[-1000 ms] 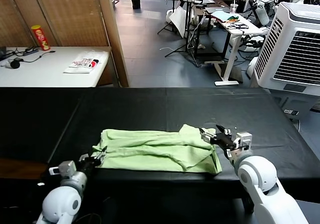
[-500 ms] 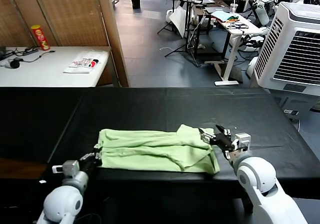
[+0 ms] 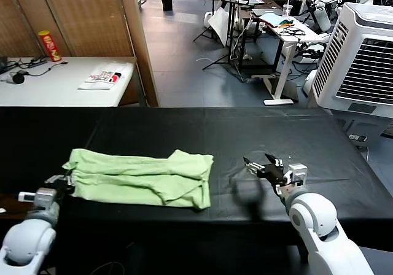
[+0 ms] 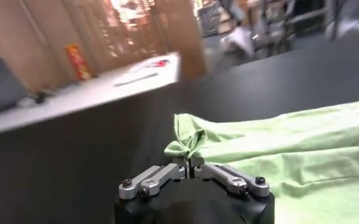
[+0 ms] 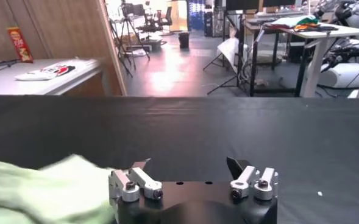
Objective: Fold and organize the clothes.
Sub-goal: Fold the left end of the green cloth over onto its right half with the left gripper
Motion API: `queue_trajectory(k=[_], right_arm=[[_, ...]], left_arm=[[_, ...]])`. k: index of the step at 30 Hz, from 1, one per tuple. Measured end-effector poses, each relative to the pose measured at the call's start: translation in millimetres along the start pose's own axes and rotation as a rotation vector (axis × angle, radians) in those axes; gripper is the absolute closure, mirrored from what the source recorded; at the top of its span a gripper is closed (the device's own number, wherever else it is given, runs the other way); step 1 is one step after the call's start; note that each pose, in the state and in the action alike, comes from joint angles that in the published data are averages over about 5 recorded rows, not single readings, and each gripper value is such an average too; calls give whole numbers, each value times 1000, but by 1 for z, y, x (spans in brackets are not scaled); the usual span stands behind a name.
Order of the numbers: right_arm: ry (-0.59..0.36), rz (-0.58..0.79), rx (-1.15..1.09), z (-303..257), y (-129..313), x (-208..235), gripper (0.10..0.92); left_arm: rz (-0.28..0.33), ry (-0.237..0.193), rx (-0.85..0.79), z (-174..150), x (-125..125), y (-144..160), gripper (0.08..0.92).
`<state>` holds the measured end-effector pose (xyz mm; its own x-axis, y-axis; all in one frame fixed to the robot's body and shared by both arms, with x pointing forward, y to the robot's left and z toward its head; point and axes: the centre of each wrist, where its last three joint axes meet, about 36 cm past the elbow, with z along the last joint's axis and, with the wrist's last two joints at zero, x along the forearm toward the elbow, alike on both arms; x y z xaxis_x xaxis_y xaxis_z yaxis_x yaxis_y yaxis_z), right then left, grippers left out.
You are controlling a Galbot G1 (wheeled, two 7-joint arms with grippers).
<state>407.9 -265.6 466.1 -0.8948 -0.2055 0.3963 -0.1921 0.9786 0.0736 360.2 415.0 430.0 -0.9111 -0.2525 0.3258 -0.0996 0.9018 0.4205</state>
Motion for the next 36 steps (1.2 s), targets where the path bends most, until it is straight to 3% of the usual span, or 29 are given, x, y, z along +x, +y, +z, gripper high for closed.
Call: queue_trajectory(k=[3,7,18,23,29,36], right_arm=[[-2,10,1,2,0,3,224],[-4,26,7,6,0,8,224],[5,55,9,16,-1,17,224],[9,56,6,19,0,17,224],[11,47,3,21,4,15,224],[13,42,6,21,5,14,224]], left_arm=[[13,-3,28,-12,8,-11,842],[82,-16,129,-37,24,-41,842],[412,24,447,-87,69,-138,842],[522,20,508,-103,86,-167,842],[582,10,538,-113,95,-186,842],[580,9,553,-110,94,-202,842]])
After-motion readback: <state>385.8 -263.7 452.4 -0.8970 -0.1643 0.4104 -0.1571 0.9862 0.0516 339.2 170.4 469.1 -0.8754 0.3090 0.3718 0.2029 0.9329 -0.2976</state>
